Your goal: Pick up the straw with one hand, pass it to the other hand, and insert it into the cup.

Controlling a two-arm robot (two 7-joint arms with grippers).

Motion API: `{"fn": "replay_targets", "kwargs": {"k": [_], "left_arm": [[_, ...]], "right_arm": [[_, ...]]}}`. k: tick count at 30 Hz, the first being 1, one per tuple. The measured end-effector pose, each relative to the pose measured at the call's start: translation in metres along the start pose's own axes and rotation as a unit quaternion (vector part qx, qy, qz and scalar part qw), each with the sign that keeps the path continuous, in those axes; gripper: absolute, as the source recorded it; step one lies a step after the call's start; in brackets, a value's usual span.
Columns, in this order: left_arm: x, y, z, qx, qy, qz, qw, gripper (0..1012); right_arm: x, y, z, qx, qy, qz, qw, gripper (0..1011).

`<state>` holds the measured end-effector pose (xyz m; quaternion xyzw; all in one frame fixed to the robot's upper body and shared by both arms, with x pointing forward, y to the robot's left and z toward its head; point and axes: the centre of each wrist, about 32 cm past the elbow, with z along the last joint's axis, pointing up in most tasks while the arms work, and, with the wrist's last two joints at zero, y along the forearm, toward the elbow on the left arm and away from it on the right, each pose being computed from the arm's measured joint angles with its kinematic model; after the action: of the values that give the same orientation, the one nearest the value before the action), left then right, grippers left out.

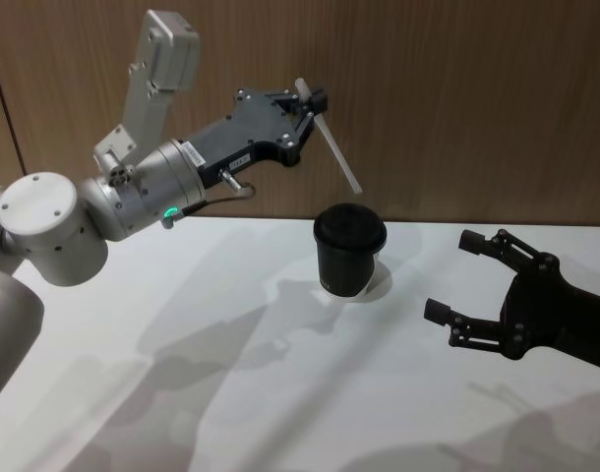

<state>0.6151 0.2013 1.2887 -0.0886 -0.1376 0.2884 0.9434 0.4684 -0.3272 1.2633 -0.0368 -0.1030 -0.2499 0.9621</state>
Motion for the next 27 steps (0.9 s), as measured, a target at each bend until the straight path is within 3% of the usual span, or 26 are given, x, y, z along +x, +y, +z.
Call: {"fn": "replay_targets", "kwargs": {"k": [11,27], "left_arm": [[0.0049,-0.0059,0.0071,0.022,-0.007,-0.006,0.9997,12],[0.0112,-0.0106,0.0114,0.045,0.002,-0.012,0.9989,12]], "right_arm": [[0.0,0.0,0.0,0.0,0.0,0.0,1.0,1001],[0.0,0.0,0.0,0.0,0.0,0.0,1.0,1001]]}}
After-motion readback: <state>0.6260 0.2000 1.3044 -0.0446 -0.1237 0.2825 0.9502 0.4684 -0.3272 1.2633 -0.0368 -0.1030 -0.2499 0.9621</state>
